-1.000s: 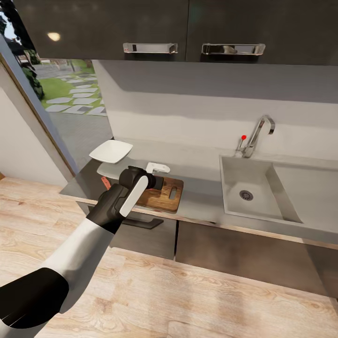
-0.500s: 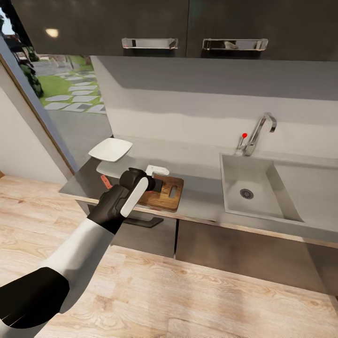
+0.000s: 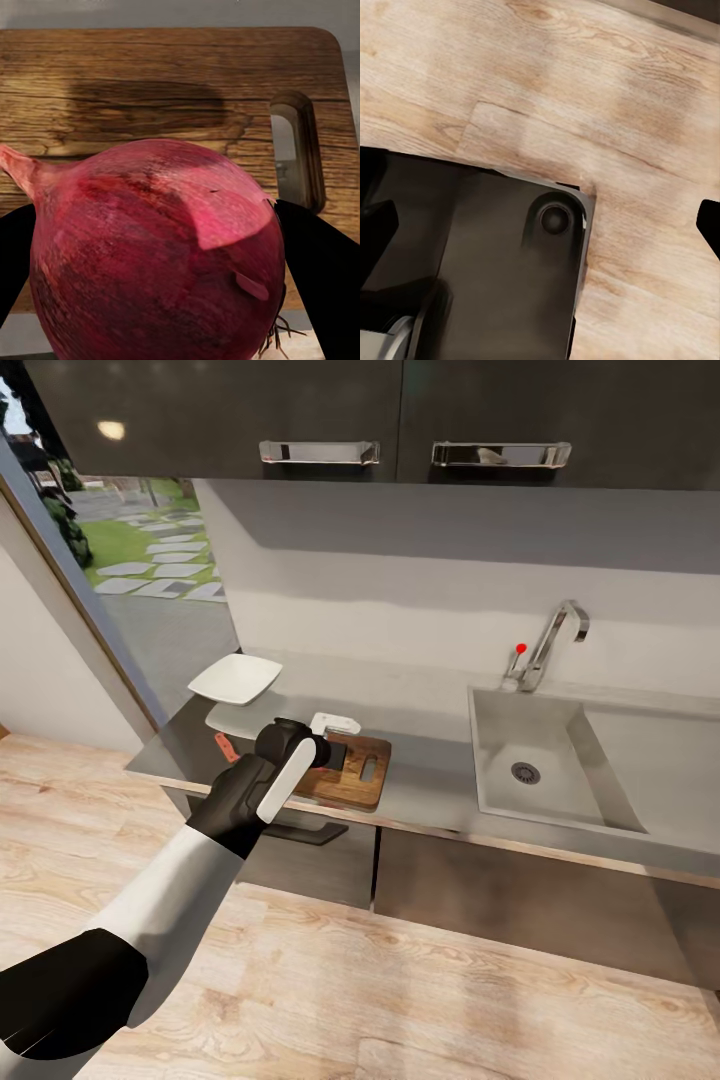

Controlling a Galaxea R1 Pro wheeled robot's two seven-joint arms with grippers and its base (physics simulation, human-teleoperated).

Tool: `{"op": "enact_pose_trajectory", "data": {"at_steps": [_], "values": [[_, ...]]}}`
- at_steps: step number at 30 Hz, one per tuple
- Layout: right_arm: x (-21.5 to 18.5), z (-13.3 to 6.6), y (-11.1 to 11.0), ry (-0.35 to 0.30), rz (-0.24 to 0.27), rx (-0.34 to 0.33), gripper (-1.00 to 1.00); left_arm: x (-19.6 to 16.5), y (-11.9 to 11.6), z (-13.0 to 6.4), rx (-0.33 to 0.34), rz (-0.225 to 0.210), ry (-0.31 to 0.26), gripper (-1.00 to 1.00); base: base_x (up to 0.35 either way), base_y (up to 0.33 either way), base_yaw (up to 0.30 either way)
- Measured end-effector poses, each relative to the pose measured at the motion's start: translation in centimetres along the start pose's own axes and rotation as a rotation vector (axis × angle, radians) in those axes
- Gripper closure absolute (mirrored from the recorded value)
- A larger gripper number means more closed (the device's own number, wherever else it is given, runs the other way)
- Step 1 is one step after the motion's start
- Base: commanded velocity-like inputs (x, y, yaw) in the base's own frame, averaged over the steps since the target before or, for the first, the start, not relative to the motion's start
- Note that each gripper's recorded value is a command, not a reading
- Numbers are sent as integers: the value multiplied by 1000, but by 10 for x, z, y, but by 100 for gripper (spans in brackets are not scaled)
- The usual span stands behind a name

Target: In the kitchen, take the Vidalia onion out of the sink, dice it on the chopping board with the paring knife, put the diced onion into the bowl on the countertop, then place both the paring knife and the chopping board into the sink.

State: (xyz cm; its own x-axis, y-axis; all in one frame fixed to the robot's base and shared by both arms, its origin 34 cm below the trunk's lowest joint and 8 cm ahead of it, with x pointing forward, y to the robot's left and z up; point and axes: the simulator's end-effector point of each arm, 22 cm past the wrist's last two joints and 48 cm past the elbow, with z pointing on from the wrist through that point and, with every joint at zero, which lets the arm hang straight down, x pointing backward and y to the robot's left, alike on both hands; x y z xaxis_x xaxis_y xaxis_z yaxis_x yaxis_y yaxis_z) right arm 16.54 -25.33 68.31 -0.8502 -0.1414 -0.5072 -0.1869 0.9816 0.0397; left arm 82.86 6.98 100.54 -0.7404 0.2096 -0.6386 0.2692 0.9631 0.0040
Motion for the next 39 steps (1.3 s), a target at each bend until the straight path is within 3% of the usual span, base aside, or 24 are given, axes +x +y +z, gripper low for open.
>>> {"op": "enact_pose_trajectory", "data": {"at_steps": [14, 39], "values": [[0, 0, 1, 1, 0, -1, -100, 0, 0, 0, 0, 0, -1, 100, 0, 101, 0], [0, 0, 2, 1, 1, -2, -100, 0, 0, 0, 0, 0, -1, 100, 56, -39, 0]]}}
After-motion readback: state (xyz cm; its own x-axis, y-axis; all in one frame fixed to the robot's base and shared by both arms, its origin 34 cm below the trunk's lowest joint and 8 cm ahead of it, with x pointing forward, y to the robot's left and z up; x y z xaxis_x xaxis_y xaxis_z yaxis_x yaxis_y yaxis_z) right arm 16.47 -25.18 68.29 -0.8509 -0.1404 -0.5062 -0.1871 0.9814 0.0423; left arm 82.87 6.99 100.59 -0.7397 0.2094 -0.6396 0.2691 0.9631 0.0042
